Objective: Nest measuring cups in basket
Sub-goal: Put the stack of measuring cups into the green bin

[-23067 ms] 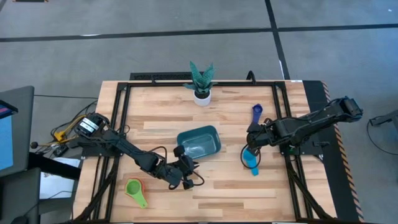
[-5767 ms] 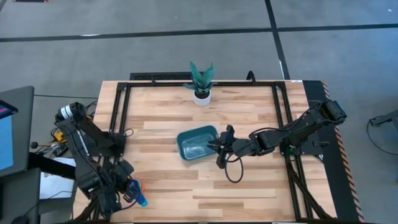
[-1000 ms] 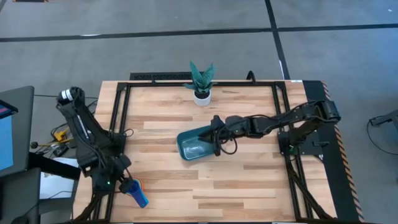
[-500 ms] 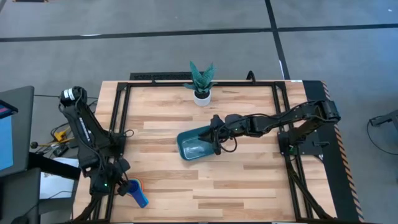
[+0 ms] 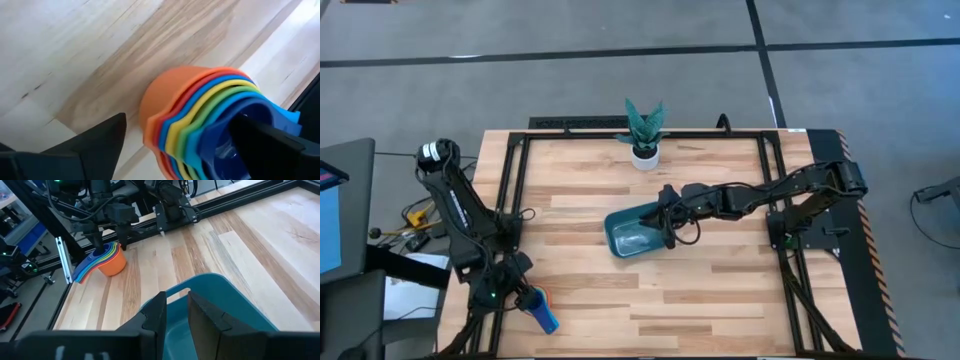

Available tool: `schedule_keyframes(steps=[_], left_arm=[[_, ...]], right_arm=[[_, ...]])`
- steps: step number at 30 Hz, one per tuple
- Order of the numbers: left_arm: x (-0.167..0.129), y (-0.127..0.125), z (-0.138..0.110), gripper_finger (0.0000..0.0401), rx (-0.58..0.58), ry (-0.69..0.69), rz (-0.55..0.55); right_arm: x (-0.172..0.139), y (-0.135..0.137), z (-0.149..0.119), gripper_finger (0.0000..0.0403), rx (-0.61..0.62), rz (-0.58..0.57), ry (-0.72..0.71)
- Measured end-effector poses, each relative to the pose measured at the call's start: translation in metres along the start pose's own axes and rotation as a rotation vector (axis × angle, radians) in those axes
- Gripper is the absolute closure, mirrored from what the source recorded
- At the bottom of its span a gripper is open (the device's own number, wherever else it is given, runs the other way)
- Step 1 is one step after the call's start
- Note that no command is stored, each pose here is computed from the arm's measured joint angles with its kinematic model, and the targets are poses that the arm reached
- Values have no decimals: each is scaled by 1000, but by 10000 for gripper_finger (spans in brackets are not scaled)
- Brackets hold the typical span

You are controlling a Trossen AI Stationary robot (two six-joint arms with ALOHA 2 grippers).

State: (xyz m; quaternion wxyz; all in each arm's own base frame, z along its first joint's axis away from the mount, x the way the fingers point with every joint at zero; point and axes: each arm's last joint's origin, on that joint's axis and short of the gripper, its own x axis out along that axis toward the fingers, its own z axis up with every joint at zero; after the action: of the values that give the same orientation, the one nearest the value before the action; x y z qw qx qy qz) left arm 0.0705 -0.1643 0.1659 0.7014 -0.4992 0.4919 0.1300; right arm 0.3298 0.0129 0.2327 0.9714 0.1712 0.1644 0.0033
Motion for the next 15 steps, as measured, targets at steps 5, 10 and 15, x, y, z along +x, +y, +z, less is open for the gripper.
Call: schedule_keyframes(steps=[5, 10, 15], left_arm=[[0, -1, 0, 94, 16, -5, -13], [0, -1, 0, 132, 22, -25, -27], [0, -2, 1, 171, 22, -41, -36]], right_arm=[[0, 0, -1, 300, 1, -2, 7], [0, 0, -1, 300, 1, -5, 12], [0, -1, -2, 300, 1, -6, 16]])
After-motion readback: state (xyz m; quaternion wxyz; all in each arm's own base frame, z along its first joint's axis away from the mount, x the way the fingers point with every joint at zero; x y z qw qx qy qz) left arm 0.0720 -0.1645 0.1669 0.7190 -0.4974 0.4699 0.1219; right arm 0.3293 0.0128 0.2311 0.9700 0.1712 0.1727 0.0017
